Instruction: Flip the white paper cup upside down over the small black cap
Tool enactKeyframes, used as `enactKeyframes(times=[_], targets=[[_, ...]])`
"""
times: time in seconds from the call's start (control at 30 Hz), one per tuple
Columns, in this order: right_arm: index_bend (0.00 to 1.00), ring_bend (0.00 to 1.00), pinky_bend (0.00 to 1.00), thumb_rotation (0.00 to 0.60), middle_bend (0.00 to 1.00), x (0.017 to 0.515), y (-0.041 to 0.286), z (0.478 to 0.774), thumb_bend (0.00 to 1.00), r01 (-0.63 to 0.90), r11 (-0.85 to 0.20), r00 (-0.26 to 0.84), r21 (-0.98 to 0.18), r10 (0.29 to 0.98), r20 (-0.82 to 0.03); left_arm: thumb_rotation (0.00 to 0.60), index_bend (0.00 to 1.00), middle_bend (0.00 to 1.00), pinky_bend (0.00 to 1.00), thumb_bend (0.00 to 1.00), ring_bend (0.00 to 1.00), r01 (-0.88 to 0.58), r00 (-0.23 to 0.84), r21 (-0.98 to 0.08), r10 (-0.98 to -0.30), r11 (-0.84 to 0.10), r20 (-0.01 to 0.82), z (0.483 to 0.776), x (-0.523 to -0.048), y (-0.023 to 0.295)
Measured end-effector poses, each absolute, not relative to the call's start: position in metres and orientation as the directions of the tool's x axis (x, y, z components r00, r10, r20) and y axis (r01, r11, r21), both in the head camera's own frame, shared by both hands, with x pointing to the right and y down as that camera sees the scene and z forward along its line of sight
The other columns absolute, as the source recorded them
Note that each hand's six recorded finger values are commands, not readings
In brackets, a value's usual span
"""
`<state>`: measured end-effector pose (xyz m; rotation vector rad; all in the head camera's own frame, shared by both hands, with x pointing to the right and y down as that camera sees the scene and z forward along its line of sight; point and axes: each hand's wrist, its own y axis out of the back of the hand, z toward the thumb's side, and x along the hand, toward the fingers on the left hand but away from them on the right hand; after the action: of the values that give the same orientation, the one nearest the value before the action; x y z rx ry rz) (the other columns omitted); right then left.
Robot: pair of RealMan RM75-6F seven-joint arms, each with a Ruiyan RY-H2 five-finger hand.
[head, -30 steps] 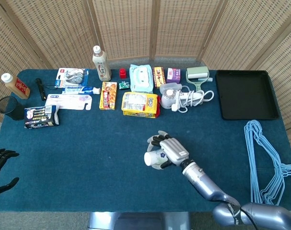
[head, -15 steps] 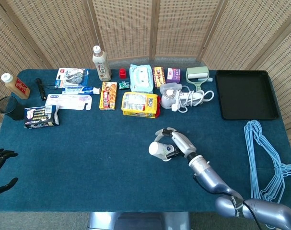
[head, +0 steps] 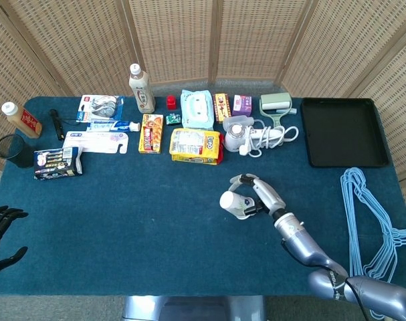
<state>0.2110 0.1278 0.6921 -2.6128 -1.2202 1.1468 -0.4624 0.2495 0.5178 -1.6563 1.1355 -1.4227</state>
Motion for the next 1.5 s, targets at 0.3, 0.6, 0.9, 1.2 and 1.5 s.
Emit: enactKeyframes(times=[0.3,0.6,0.9,1.2,1.5], targets=[[0.42,0.18,0.03,0.556,0.25,0.226,0.133,0.701,0.23,0.639,-0.694,0.402,-0.332,0.669,-0.625,0.6,0.28,0.28,0.18,0.18,0.17,-0.184,0.028,-0.9,-0.918,-0.395,0.396,0.514,-0.46,0.25],[0.2,0.14,0.0,0.552,0.2,0.25,0.138,0.694,0.25,0.611,-0.697,0.396,-0.377,0.68,-0.617,0.6,0.28,0.28,0.18,0.18,0.17,-0.185,0.031,-0.903,-0.921,-0.388,0.389,0.51,-0.46,0.25],[0.18,0.13,0.0,0.552,0.18,0.26,0.138,0.666,0.25,0.579,-0.689,0.422,-0.436,0.71,-0.563,0.6,0.28,0.28,0.18,0.18,0.17,-0.186,0.031,-0.909,-0.926,-0.374,0.375,0.505,-0.46,0.251],[0.22,0.18,0.08,0.561,0.2,0.268,0.134,0.635,0.25,0.532,-0.644,0.404,-0.551,0.764,-0.503,0.6,0.28,0.28,0.18,0.18,0.17,-0.192,0.014,-0.905,-0.923,-0.379,0.384,0.508,-0.465,0.255],[0.22,0.18,0.11,0.56,0.21,0.289,0.142,0.613,0.25,0.282,-0.53,0.322,-0.8,0.837,-0.442,0.6,0.28,0.28,0.18,0.18,0.17,-0.183,-0.02,-0.909,-0.923,-0.374,0.384,0.51,-0.475,0.26]])
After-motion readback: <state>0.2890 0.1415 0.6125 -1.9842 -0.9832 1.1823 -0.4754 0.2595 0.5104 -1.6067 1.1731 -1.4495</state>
